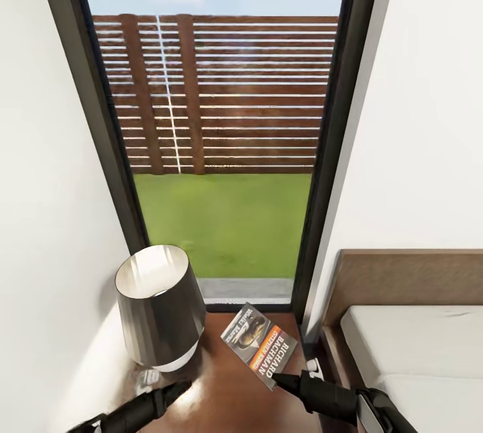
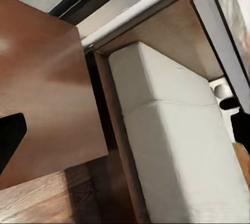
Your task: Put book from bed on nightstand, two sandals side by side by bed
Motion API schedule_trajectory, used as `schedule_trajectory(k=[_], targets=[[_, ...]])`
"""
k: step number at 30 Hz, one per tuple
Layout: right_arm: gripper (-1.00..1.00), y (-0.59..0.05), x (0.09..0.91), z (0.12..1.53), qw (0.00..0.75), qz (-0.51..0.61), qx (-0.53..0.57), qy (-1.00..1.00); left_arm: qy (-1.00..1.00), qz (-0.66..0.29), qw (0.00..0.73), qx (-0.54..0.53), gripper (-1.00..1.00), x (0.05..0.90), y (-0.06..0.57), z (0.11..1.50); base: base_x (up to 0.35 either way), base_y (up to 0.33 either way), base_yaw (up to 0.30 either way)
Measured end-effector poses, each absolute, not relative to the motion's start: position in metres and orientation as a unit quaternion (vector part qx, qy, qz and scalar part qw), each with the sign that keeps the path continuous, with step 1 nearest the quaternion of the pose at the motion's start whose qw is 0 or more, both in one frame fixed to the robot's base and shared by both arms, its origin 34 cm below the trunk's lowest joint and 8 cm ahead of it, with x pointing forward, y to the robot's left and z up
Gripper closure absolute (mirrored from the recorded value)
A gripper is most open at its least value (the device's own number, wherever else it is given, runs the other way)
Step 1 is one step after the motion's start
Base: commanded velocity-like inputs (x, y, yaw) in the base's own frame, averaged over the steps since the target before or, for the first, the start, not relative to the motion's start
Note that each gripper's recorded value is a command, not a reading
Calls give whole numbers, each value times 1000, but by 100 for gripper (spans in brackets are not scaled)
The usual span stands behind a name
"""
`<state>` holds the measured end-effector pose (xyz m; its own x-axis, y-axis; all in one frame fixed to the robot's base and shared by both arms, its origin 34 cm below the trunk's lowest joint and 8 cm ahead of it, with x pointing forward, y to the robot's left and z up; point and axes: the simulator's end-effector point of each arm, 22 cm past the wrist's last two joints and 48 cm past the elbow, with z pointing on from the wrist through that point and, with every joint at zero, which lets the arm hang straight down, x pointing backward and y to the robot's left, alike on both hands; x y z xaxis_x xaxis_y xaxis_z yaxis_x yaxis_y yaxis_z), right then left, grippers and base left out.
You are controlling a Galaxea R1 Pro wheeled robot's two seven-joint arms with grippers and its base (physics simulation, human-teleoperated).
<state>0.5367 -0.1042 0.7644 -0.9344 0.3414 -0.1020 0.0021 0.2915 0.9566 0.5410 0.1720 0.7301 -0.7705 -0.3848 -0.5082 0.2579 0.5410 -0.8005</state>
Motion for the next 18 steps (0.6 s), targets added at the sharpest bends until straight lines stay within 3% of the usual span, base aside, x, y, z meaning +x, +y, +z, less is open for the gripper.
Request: schedule_trajectory(k=[7, 18], targets=[[100, -104, 537, 764, 145, 585, 109, 791, 801, -519, 298, 24, -100, 518, 127, 737, 0, 0, 0], [100, -105, 537, 764, 145, 585, 109, 790, 749, -602, 274, 38, -100, 500, 109, 773, 0, 0, 0]])
